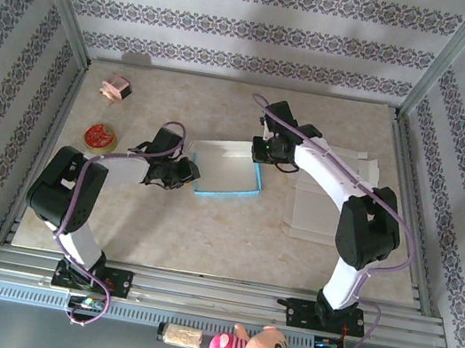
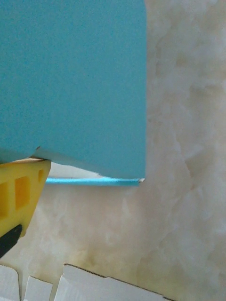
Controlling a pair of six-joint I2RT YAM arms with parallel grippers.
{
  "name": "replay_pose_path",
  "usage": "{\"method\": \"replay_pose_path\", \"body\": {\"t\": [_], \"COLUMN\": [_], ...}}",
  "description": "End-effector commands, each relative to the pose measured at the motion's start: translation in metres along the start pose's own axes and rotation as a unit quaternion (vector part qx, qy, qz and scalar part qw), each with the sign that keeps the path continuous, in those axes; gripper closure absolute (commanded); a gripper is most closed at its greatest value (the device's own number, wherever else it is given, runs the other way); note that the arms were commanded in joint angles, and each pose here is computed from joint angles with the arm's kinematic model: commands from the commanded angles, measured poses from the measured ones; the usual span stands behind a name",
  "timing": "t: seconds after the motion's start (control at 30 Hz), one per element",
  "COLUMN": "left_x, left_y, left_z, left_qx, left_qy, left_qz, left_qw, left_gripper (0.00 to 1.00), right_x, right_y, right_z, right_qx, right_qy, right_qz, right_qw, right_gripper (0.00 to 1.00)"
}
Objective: Fold the paper box
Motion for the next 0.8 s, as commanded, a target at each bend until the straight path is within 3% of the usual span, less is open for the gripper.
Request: {"method": "replay_pose_path", "body": {"t": [0.0, 0.37, 0.57, 0.77], "left_x": [-0.01, -0.051, -0.091, -0.147], "left_y": [-0.007, 0.011, 0.035, 0.044], "left_z": [-0.012, -0.011, -0.005, -0.029], "left_qx": [0.014, 0.056, 0.085, 0.141], "left_qy": [0.016, -0.002, -0.006, -0.002], "left_qz": [-0.015, -0.062, -0.089, -0.162], "left_qw": [1.0, 0.997, 0.992, 0.977], "left_gripper": [0.69, 0.44, 0.42, 0.42], "right_x": [0.013, 0.002, -0.011, -0.041], "right_y": [0.02, 0.013, 0.008, 0.008], "right_z": [-0.001, 0.002, 0.006, 0.014], "right_qx": [-0.014, -0.018, -0.021, -0.025], "right_qy": [0.036, 0.055, 0.054, 0.019], "right_qz": [0.029, 0.002, -0.018, -0.054], "right_qw": [0.999, 0.998, 0.998, 0.998], "right_gripper": [0.83, 0.83, 0.75, 0.64]}}
Point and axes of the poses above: each hand's point on the last joint's axis, 136 mm out from that joint toward the fingers, its own x axis out along the fingers, its own z axis along the line the jaws close on, y = z × x, the point moved 9 cm from there along -x, back along the fingers, and after that the axes turned 11 degrees about -x, right-handed, at the moved point
